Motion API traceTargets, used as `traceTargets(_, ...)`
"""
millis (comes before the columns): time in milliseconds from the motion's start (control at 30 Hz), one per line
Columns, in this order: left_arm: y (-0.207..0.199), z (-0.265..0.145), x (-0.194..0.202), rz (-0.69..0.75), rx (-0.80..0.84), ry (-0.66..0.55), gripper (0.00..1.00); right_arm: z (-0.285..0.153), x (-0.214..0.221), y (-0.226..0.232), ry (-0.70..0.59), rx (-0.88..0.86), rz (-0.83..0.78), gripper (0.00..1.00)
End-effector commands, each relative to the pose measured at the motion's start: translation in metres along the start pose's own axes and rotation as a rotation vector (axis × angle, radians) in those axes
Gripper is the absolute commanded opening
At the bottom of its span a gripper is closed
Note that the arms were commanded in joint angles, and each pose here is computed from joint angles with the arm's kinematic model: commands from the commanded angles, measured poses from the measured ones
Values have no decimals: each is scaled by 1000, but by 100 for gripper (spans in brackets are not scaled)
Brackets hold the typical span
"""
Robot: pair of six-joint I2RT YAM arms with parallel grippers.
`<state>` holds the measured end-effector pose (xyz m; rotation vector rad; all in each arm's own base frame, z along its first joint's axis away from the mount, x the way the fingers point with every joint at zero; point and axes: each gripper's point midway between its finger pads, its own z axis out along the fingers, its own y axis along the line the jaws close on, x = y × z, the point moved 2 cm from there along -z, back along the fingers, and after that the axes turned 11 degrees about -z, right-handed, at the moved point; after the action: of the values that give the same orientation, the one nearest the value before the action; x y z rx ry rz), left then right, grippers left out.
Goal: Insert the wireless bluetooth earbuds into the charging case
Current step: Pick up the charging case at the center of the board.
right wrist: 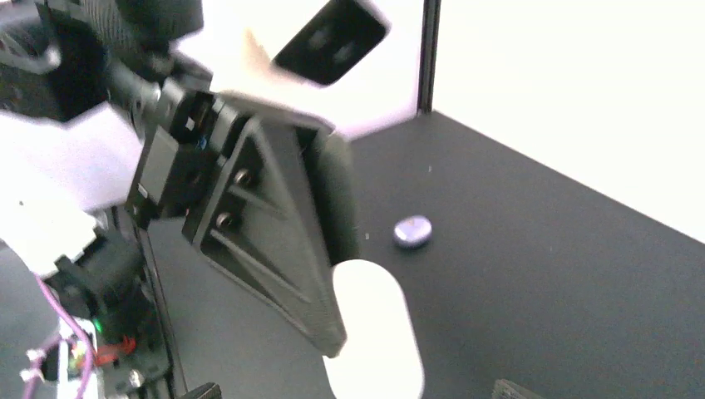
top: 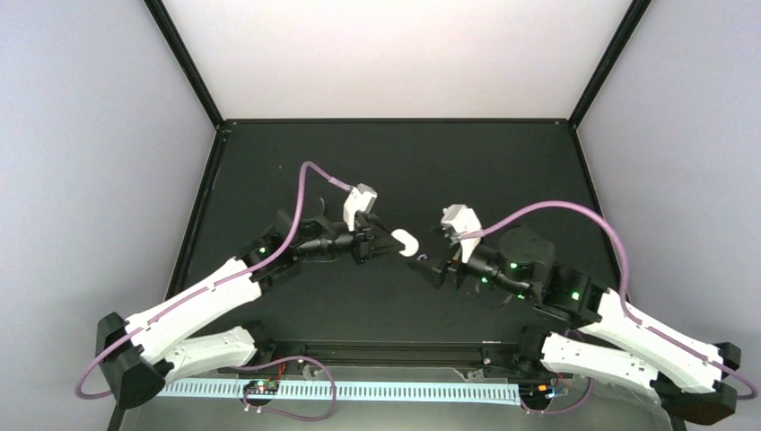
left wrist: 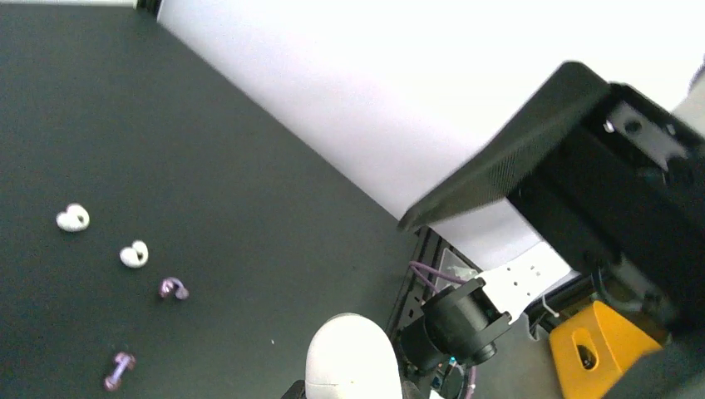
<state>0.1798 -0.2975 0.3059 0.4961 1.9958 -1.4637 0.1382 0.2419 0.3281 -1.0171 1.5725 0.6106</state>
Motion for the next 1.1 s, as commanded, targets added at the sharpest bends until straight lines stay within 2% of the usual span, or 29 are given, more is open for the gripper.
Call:
traceTargets(0, -19, -25, -5, 169, 51, -58, 2, -31, -43, -4, -158, -58, 105, 84)
traceTargets(133, -49, -47, 5, 323, 192, -65, 2, -44, -63, 14, -225, -208, 120, 83)
traceTargets(333, -79, -72, 15, 446, 348, -87, 1, -35, -67, 41, -205, -406, 142, 79)
traceTargets(667, -100, -83, 14, 480, 456, -104, 2, -27, -71, 56, -229, -524, 170, 69)
traceTargets(933, -106, -88, 13, 488, 490, -129, 2, -14, -65, 57, -197, -530, 190, 64)
traceTargets(1067, -111, -91, 13, 489, 514, -136, 1, -9, -66, 56, -210, -520, 200, 57)
